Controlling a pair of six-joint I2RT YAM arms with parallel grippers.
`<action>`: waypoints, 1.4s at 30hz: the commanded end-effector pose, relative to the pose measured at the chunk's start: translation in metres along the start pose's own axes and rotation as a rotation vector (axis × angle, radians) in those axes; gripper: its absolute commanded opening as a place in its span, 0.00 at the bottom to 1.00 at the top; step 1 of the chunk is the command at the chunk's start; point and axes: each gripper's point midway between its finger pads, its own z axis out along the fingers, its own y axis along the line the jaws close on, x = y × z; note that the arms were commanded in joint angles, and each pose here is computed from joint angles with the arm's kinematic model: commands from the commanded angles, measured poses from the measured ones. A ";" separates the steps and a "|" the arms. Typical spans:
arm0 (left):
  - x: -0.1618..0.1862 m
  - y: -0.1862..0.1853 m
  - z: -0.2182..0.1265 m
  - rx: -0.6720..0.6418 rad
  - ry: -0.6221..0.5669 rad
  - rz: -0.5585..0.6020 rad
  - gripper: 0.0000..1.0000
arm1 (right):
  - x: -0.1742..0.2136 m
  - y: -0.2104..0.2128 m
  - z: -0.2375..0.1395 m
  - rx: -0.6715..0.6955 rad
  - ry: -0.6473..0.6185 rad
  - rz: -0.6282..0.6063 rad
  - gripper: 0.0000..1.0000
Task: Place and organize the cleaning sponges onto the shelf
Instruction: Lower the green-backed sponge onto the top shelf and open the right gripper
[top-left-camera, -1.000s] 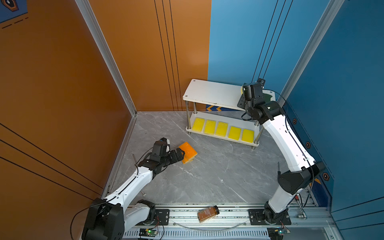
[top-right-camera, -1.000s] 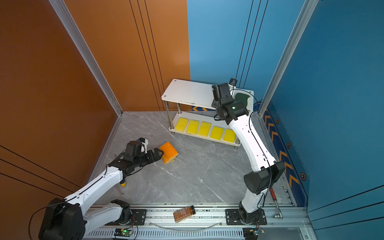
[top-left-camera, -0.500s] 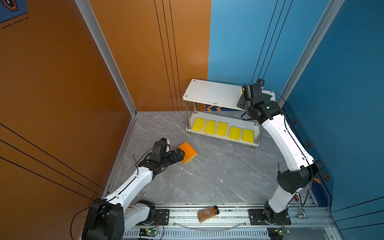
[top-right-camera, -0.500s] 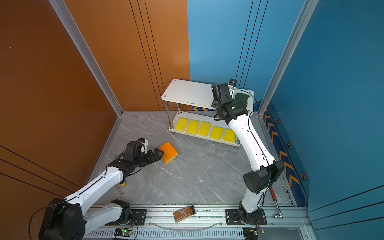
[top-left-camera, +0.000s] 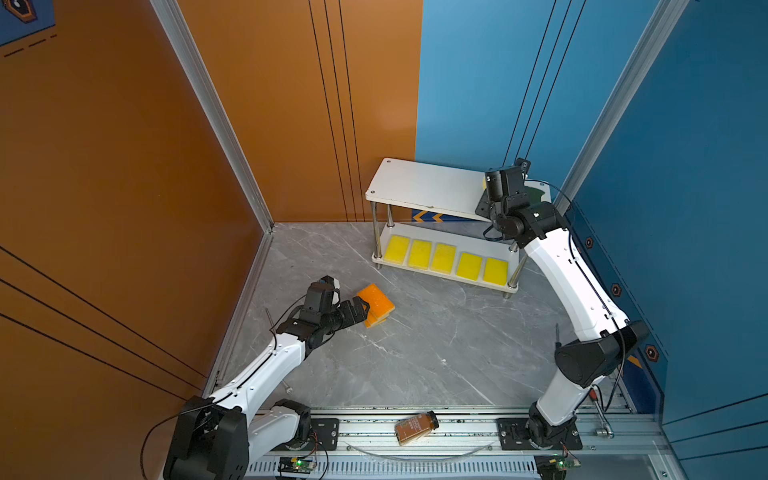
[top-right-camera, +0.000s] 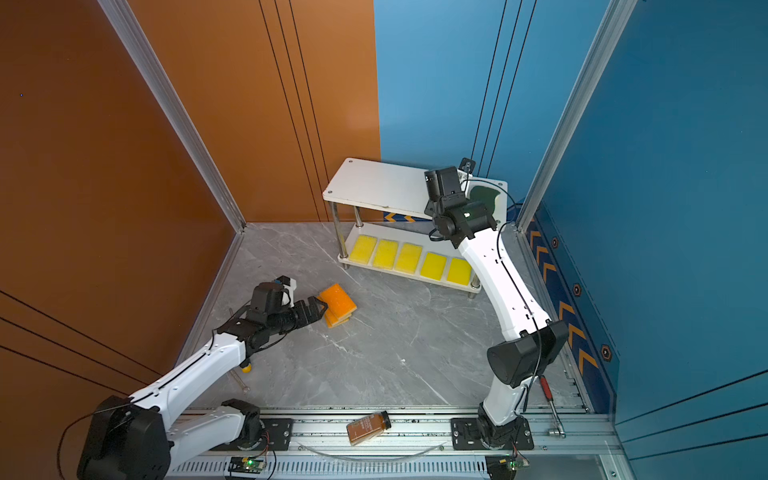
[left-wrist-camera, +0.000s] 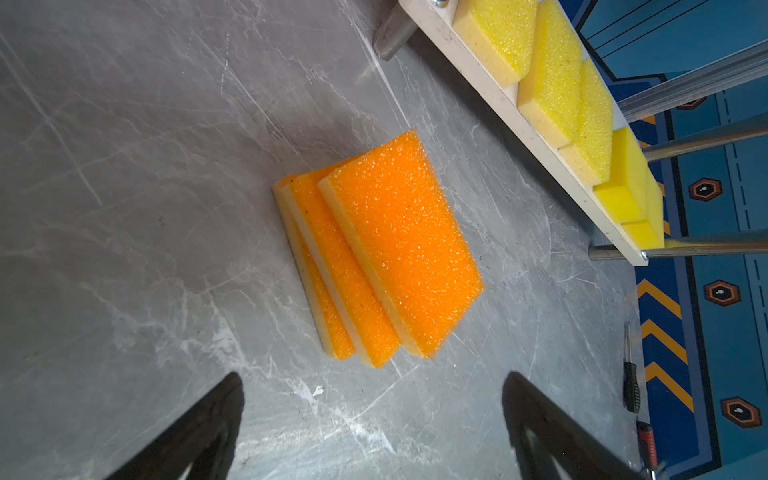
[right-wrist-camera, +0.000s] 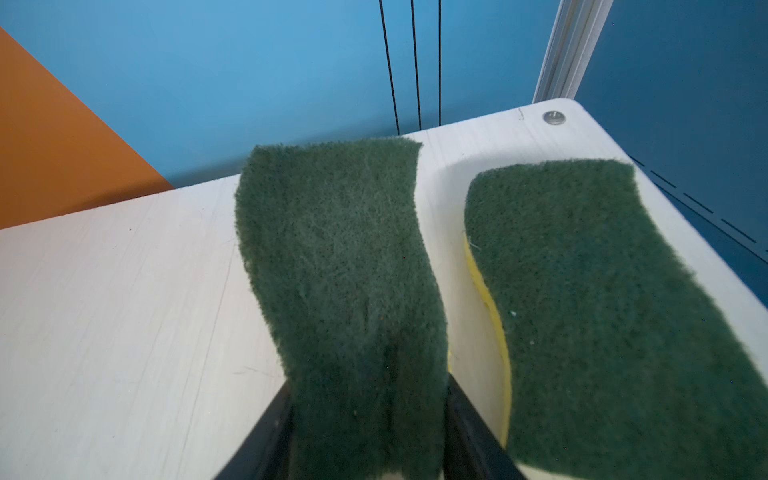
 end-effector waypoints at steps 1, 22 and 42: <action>0.002 0.003 -0.002 0.000 0.003 -0.014 0.98 | 0.007 -0.008 0.005 0.034 0.017 -0.034 0.49; 0.009 0.008 -0.002 -0.018 0.025 -0.019 0.98 | 0.010 -0.007 0.007 0.033 0.024 -0.054 0.59; 0.010 0.009 0.000 -0.020 0.031 -0.020 0.98 | -0.001 -0.002 0.000 0.006 -0.012 -0.047 0.70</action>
